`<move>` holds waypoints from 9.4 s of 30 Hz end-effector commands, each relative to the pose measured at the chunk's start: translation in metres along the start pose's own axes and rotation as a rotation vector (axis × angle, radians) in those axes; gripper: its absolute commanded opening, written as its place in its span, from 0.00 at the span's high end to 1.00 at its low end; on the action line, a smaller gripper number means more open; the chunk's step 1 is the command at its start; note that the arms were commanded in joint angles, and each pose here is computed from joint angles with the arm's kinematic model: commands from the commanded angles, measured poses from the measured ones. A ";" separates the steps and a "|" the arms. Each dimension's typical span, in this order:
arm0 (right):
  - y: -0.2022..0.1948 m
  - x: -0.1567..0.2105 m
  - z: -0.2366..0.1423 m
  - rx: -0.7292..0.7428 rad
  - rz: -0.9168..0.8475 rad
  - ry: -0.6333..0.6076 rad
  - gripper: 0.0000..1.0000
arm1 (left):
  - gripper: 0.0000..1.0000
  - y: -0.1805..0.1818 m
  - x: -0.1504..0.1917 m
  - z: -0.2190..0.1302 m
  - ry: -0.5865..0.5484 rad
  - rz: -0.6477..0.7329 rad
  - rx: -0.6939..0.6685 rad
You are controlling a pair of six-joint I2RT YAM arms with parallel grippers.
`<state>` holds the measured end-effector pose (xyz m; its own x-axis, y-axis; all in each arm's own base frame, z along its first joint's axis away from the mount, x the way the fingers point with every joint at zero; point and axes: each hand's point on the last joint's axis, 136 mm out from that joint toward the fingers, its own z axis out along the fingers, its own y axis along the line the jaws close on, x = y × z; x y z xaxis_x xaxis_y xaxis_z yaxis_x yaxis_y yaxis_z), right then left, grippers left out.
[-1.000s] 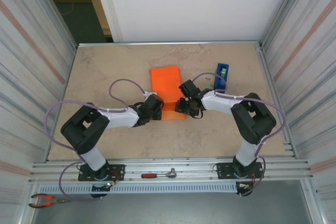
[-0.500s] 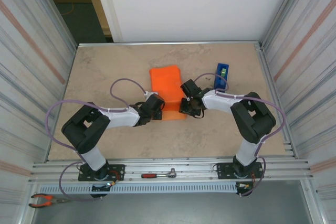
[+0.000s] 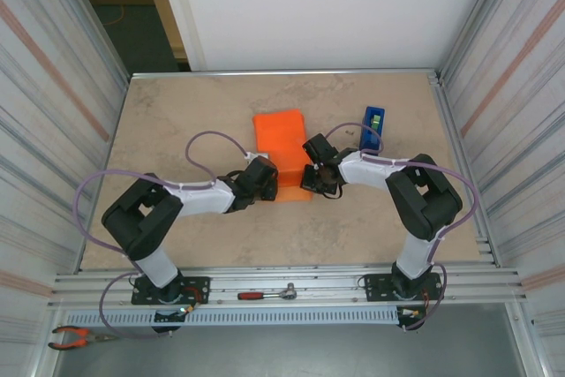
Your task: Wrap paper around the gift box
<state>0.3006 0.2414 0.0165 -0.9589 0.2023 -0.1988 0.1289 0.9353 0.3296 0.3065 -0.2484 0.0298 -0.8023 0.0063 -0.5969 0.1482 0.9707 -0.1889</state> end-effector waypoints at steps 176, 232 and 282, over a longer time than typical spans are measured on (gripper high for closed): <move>0.013 0.017 -0.007 -0.029 -0.034 -0.017 1.00 | 0.52 0.030 0.008 0.026 -0.004 -0.011 -0.089; 0.013 -0.013 0.006 -0.011 -0.001 -0.036 0.63 | 0.43 0.036 -0.028 -0.056 -0.040 0.039 0.092; 0.017 -0.017 -0.002 -0.024 -0.009 -0.042 0.63 | 0.32 0.013 -0.063 0.005 0.094 0.737 -0.033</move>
<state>0.3217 0.2561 0.0234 -0.9463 0.2113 -0.2449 0.1168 0.9292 0.3506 0.3560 -0.2363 0.0583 -0.5473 0.6819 -0.4852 0.6697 0.7045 0.2347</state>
